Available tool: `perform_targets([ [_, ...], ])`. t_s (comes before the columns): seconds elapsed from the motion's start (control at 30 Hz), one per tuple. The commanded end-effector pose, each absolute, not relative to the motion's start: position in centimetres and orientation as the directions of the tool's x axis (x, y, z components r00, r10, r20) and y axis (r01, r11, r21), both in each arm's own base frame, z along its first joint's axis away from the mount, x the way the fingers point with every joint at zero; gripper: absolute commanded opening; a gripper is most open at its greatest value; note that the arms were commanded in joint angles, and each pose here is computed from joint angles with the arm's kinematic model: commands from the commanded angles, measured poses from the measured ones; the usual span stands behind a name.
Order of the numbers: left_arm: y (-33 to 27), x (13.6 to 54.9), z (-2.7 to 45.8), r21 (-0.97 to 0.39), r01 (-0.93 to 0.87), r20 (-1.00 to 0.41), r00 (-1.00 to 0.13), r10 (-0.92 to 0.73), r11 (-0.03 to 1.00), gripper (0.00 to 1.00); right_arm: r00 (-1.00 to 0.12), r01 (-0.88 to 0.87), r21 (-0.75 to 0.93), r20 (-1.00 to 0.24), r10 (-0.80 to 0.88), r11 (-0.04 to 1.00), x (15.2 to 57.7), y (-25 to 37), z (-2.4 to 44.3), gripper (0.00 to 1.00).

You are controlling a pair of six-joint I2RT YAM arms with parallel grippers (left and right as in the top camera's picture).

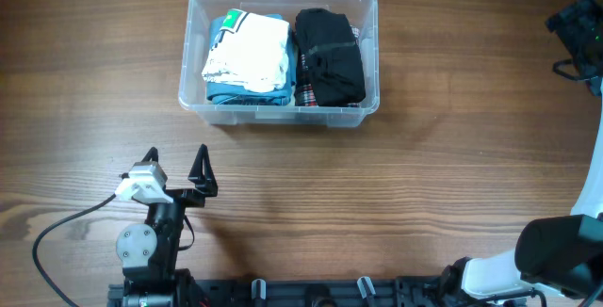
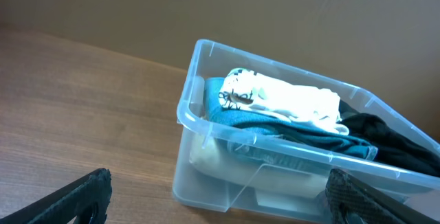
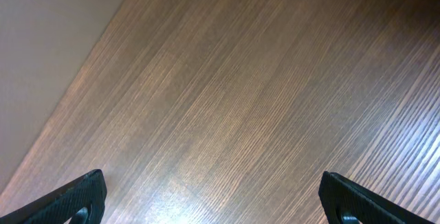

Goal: Pack container

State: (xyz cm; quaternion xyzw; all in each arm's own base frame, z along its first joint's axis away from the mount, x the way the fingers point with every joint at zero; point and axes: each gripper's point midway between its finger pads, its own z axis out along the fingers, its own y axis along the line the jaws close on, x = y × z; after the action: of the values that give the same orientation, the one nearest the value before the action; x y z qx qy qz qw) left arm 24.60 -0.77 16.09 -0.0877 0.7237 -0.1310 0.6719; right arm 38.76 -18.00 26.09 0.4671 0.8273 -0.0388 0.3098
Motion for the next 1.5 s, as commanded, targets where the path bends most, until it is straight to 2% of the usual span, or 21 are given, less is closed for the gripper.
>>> perform_targets([
  [0.0,-0.8,24.6,16.0,-0.288,0.055,-0.956,-0.079,-0.284,0.956,1.00,-0.366,0.801,0.232,-0.541,0.757,0.552,38.9,-17.8,25.8,1.00],
  [0.57,-0.8,24.6,16.0,-0.289,0.054,-0.956,-0.079,-0.284,0.956,1.00,-0.372,0.795,0.232,-0.542,0.754,0.560,39.1,-17.5,25.9,1.00],
  [0.63,-0.8,24.6,16.0,-0.288,0.055,-0.956,-0.080,-0.284,0.956,1.00,-0.376,0.770,0.251,-0.563,0.736,0.586,39.0,-16.1,27.3,1.00],
  [0.8,-0.8,24.6,16.0,-0.288,0.055,-0.956,-0.080,-0.284,0.956,1.00,-0.400,0.563,0.356,-0.672,0.623,0.746,37.5,-6.9,35.1,1.00],
  [0.87,-0.8,24.6,16.0,-0.289,0.055,-0.956,-0.080,-0.284,0.956,1.00,-0.368,0.479,0.376,-0.734,0.570,0.793,34.9,-3.8,38.6,1.00],
  [0.93,-0.8,24.6,16.0,-0.288,0.055,-0.956,-0.080,-0.284,0.956,1.00,-0.352,0.450,0.405,-0.739,0.575,0.796,32.6,-2.9,39.2,1.00],
  [1.0,-0.8,24.6,16.0,-0.288,0.055,-0.956,-0.080,-0.284,0.956,1.00,-0.249,0.423,0.467,-0.764,0.595,0.776,30.9,-3.2,39.2,1.00],
  [1.07,-0.8,24.6,16.0,-0.288,0.054,-0.956,-0.079,-0.284,0.956,1.00,-0.144,0.273,0.442,-0.859,0.490,0.855,30.9,-2.6,39.4,1.00],
  [1.13,-0.8,24.6,16.0,-0.288,0.055,-0.956,-0.080,-0.284,0.956,1.00,-0.045,0.139,0.392,-0.915,0.401,0.909,30.4,-1.6,38.3,1.00],
  [1.2,-0.8,24.6,16.0,-0.289,0.055,-0.956,-0.080,-0.284,0.956,1.00,0.017,0.071,0.397,-0.918,0.397,0.915,29.4,-1.0,35.4,1.00],
  [1.37,-0.8,24.6,16.0,-0.289,0.055,-0.956,-0.080,-0.284,0.956,1.00,0.119,0.002,0.373,-0.921,0.370,0.928,26.5,-0.6,28.8,1.00],
  [1.47,-0.8,24.6,16.0,-0.288,0.055,-0.956,-0.080,-0.284,0.956,1.00,0.116,-0.010,0.298,-0.948,0.297,0.954,25.3,-0.3,23.8,1.00],
])
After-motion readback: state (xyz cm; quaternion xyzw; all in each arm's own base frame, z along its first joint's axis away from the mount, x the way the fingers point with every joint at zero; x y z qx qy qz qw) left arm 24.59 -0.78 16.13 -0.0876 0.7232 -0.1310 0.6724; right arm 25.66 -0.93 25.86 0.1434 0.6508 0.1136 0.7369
